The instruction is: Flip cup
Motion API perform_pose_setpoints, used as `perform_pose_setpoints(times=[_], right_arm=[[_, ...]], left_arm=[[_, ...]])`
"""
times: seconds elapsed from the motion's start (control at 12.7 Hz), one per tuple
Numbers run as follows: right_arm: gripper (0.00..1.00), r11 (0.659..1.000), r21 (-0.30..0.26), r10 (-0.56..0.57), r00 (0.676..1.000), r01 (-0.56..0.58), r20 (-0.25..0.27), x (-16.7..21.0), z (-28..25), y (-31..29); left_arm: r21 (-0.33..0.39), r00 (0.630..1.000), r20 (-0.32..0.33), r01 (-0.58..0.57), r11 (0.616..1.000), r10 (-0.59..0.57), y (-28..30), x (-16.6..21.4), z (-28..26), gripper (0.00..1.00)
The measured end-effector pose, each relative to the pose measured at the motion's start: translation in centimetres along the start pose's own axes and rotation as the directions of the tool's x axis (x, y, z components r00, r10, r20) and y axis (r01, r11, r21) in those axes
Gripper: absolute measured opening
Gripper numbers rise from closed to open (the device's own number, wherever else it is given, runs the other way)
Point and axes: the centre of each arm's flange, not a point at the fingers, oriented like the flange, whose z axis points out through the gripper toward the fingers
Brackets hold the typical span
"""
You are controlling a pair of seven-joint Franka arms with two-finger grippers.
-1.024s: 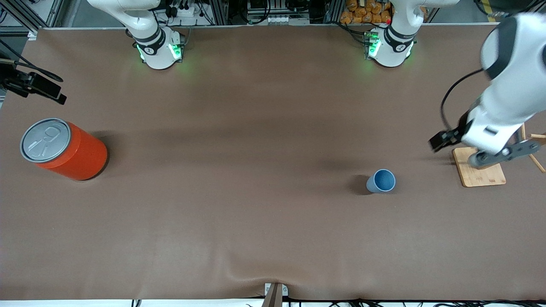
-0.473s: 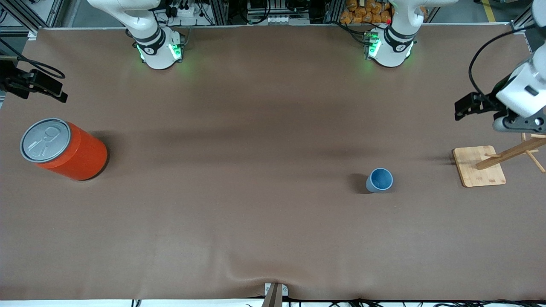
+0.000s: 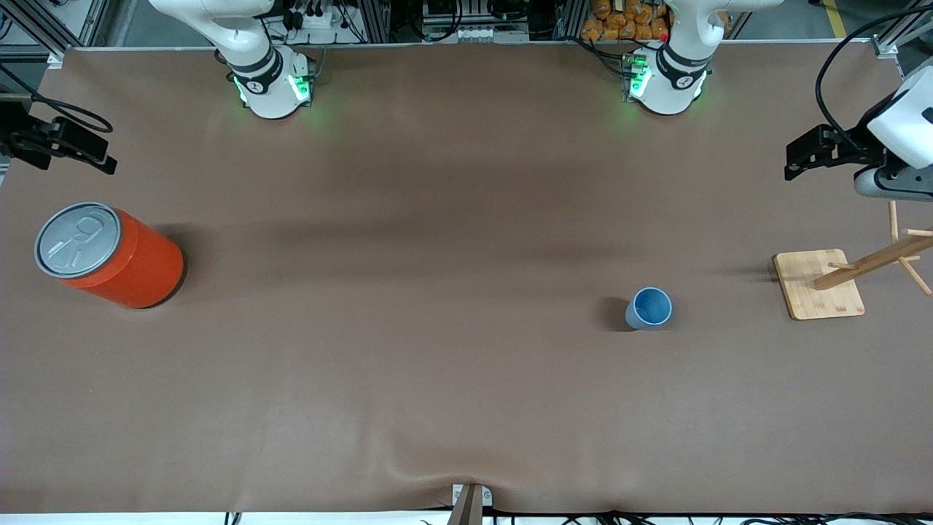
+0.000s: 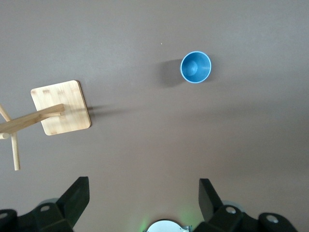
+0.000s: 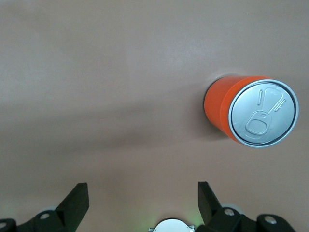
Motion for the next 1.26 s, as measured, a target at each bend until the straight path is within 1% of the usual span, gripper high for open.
perform_pose_setpoints(times=[0.16,0.24,1.26], right_arm=[[1.0,1.0,-0.003,0.003,1.0,-0.003,-0.001,0.02,-0.01,0.15],[1.0,1.0,-0.003,0.003,1.0,-0.003,-0.001,0.02,-0.02,0.18],[1.0,1.0,-0.005,0.003,1.0,-0.003,0.011,-0.12,0.08,0.16]], left_arm=[[-0.002,0.999,0.037,-0.005,1.0,0.005,0.15,-0.1,0.33,1.0],[-0.002,0.999,0.042,-0.007,1.0,0.007,0.26,-0.2,0.25,1.0],[-0.002,1.0,0.015,0.005,1.0,-0.005,-0.38,-0.22,-0.56,1.0]])
